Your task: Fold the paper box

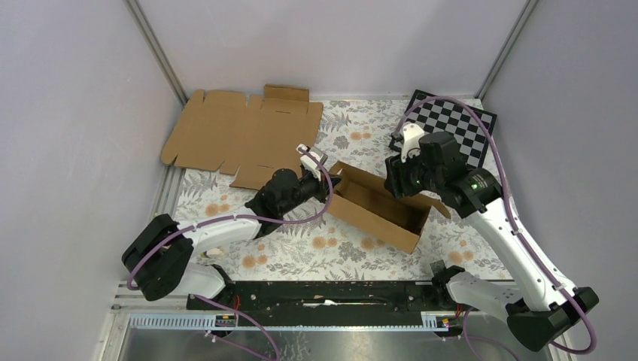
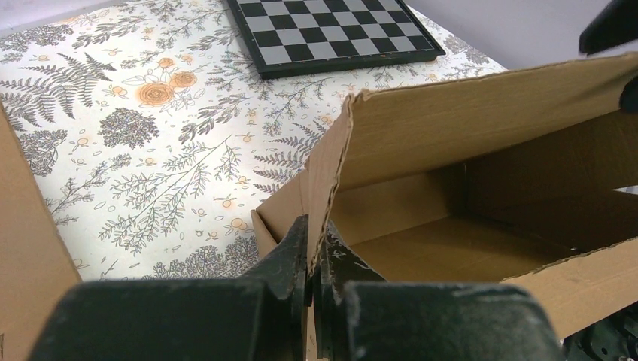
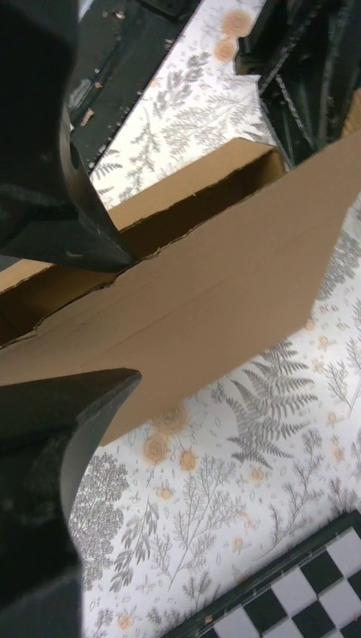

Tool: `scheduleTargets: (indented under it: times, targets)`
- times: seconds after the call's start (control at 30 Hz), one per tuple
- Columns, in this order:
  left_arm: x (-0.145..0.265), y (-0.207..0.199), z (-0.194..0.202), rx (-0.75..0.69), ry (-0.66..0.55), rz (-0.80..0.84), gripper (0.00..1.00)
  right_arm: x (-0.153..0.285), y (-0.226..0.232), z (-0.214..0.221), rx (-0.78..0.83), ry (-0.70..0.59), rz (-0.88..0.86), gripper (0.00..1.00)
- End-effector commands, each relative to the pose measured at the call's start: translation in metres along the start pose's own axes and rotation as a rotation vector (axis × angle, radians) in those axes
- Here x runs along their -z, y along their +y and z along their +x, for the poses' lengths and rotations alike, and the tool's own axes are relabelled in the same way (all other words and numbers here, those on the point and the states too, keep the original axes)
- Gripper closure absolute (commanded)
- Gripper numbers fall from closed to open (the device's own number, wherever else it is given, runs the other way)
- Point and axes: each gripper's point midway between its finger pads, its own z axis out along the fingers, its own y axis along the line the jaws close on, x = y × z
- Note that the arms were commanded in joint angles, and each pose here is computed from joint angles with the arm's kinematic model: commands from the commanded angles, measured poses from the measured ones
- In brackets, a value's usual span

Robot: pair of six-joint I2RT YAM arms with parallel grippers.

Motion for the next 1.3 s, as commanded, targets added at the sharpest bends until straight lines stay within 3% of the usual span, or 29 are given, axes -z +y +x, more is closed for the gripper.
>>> scheduleTargets:
  times: [0.0,0.13,0.2,0.33,0.43,0.5,0.7,0.83,0.97,1.2,1.27]
  targets:
    - [0.005,-0.003,0.011,-0.002,0.05,0.015,1.0,-0.009,0.018,0.0,0.022,-0.018,-0.099,0.5]
    - [0.008,-0.003,0.008,0.003,0.047,0.015,1.0,-0.014,0.024,0.004,0.004,0.003,-0.129,0.74]
    - [0.01,-0.004,0.007,0.013,0.056,0.012,0.98,-0.017,0.026,0.008,-0.001,0.018,-0.142,0.78]
    - [0.018,-0.002,0.014,0.049,0.119,-0.019,0.83,-0.023,0.03,0.017,-0.019,0.037,-0.154,0.79]
    - [0.03,0.003,0.021,0.097,0.173,-0.071,0.6,-0.028,0.034,0.024,-0.044,0.044,-0.172,0.8]
    - [0.041,0.006,0.027,0.117,0.208,-0.104,0.51,-0.033,0.039,0.031,-0.059,0.054,-0.189,0.8]
    - [0.074,0.007,0.037,0.208,0.282,-0.163,0.35,-0.05,0.059,0.052,-0.088,0.096,-0.234,0.77]
    - [0.094,0.013,0.041,0.244,0.302,-0.227,0.3,-0.057,0.068,0.064,-0.075,0.117,-0.246,0.72]
    - [0.107,0.017,0.04,0.261,0.295,-0.256,0.29,-0.062,0.073,0.078,-0.073,0.15,-0.268,0.58]
    - [0.11,0.022,0.029,0.289,0.279,-0.272,0.28,-0.06,0.083,0.087,-0.117,0.139,-0.325,0.01]
    - [0.111,0.026,0.027,0.295,0.276,-0.284,0.28,-0.058,0.081,0.079,-0.135,0.11,-0.308,0.0]
